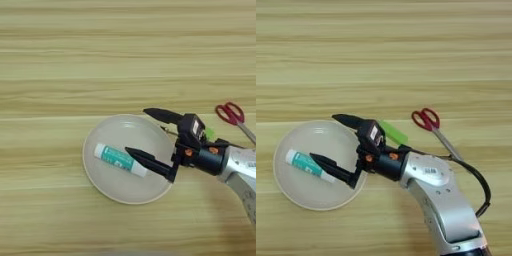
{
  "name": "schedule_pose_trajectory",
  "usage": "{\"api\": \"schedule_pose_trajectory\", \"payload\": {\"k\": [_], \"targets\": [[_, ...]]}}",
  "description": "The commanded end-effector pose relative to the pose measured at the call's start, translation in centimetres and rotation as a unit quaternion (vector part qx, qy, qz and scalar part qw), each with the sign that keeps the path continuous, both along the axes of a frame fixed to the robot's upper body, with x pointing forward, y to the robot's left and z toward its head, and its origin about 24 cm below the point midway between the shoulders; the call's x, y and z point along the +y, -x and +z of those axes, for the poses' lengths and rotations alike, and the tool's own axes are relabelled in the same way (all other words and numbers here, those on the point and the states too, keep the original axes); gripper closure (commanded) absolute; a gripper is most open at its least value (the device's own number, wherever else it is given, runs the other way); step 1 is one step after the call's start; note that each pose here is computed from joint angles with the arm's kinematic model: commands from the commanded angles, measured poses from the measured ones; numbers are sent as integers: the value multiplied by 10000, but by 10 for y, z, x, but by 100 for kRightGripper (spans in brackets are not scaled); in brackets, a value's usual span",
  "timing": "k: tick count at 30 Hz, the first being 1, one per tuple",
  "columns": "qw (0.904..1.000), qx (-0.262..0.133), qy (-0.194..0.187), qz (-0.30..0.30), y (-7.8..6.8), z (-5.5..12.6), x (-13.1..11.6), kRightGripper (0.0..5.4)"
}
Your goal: Move the objects on the table
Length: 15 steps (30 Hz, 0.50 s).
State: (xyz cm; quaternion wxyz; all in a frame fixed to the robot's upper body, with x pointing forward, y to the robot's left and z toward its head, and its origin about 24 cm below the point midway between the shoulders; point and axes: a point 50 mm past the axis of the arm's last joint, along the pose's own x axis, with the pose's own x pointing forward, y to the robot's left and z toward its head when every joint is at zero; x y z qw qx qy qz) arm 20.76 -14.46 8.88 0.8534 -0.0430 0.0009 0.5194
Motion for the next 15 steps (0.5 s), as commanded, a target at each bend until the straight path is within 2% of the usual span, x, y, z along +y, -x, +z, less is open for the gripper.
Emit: {"api": "schedule_pose_trajectory", "payload": {"k": [1,7,9,13,15], "targets": [[9984,-551,-10,-95,-8,21,-2,3],[9976,-632,-86,-278,-13,26,-5,3],[9953,-766,-247,-542,-19,33,-9,3],[9835,-1079,-629,-1313,-38,50,-20,3],[9687,-1275,-795,-1975,-52,60,-32,3]]}}
